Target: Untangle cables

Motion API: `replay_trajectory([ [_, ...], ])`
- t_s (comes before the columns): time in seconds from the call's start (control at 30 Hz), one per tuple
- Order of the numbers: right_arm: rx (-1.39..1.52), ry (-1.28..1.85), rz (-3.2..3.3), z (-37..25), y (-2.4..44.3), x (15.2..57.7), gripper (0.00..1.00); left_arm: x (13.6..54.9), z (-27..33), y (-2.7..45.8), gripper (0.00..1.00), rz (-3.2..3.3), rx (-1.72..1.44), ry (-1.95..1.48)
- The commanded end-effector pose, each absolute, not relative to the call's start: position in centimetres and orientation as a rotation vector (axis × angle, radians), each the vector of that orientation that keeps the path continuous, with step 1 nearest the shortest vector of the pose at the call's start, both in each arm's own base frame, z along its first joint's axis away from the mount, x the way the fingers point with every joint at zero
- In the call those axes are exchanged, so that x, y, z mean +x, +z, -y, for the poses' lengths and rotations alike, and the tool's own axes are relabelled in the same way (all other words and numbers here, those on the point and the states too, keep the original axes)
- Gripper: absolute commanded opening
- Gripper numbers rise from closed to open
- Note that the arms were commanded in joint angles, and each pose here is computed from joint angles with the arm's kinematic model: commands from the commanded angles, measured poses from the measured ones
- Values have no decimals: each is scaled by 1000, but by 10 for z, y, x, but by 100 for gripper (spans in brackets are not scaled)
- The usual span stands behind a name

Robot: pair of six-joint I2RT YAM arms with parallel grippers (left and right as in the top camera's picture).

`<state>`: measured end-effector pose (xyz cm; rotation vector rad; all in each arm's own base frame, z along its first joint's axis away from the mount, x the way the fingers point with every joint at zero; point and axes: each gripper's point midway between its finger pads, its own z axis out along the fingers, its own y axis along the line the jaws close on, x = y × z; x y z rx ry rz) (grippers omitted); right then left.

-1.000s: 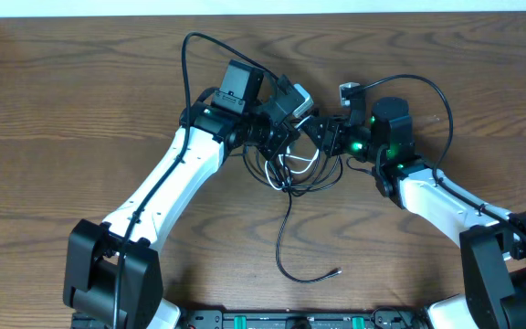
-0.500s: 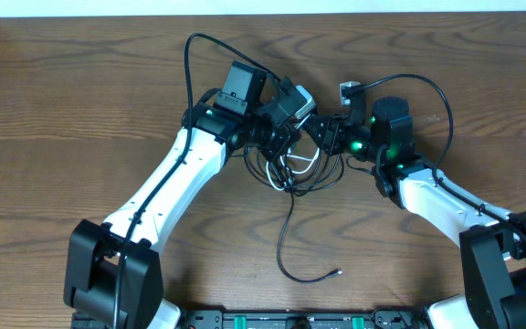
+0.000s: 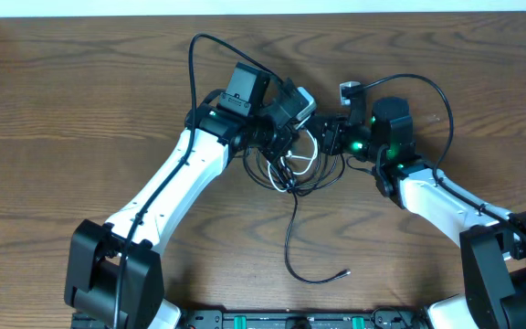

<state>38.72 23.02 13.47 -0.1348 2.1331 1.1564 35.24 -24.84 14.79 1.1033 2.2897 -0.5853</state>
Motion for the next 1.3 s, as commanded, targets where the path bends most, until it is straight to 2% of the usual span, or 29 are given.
replay_trajectory([
  [0.0,-190,1196,-2100,-239,150,383,1,359,240,147,8,-2307,1079,-494],
  [0.13,-206,1217,-2099,-241,151,380,1,361,239,147,8,-2307,1077,-482],
  [0.5,-344,1382,-2025,-251,171,363,1,396,188,140,8,-2358,954,-79],
  [0.83,-509,1527,-1870,-257,206,346,1,405,170,120,8,-2442,865,-76],
  [1.27,-500,1487,-1673,-236,249,364,1,397,167,95,8,-2527,893,-72],
])
